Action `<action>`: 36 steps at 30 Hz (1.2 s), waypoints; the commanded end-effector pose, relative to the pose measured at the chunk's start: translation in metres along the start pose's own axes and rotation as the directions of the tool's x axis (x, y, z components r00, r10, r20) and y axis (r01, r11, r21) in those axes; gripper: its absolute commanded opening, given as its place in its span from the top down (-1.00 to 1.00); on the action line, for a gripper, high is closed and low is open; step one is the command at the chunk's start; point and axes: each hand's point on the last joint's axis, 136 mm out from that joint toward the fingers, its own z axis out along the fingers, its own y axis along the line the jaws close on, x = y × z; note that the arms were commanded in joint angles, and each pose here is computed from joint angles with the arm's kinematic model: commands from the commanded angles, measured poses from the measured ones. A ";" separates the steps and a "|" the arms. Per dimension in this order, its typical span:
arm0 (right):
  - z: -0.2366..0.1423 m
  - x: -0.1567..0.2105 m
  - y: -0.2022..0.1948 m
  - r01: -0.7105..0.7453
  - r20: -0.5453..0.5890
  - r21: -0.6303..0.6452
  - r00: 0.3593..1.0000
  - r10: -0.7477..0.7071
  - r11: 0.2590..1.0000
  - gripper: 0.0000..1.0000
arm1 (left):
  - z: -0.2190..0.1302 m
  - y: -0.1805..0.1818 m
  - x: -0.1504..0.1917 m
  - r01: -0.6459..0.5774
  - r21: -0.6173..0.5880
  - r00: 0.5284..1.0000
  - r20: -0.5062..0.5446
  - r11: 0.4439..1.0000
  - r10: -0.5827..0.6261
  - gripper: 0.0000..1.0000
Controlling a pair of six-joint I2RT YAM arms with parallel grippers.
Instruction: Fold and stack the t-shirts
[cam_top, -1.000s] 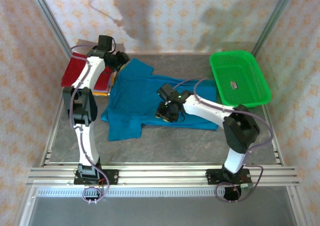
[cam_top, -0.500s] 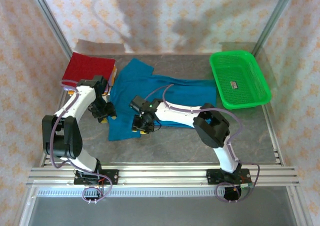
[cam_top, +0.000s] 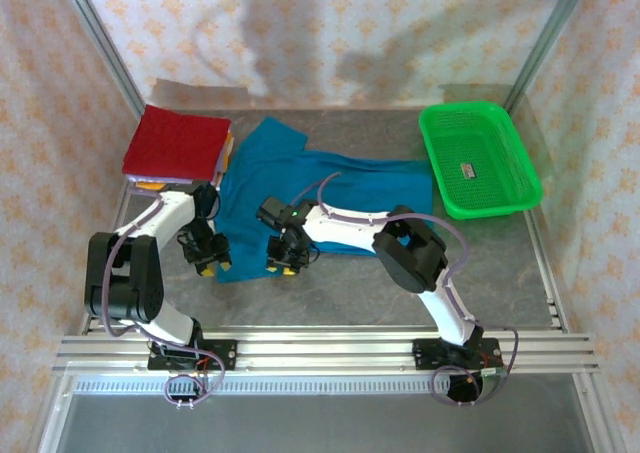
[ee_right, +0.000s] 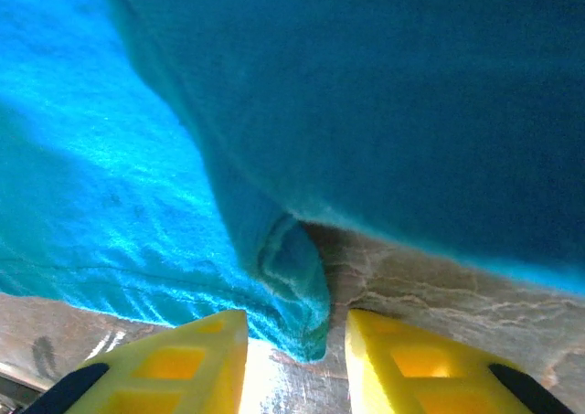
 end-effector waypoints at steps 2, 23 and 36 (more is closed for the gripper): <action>0.005 0.003 0.001 0.011 -0.018 0.016 1.000 -0.011 1.000 0.41 | 0.020 0.006 0.000 0.013 -0.024 0.999 -0.031 1.000 -0.014 0.34; 0.005 -0.001 0.008 0.029 -0.016 -0.003 0.999 -0.029 1.000 0.84 | 0.046 -0.002 -0.020 0.001 -0.025 1.000 -0.028 1.000 -0.001 0.75; -0.046 -0.032 0.018 0.022 0.077 -0.077 0.997 -0.016 0.997 1.00 | -0.065 -0.065 -0.060 -0.042 0.209 0.983 0.182 0.977 0.004 1.00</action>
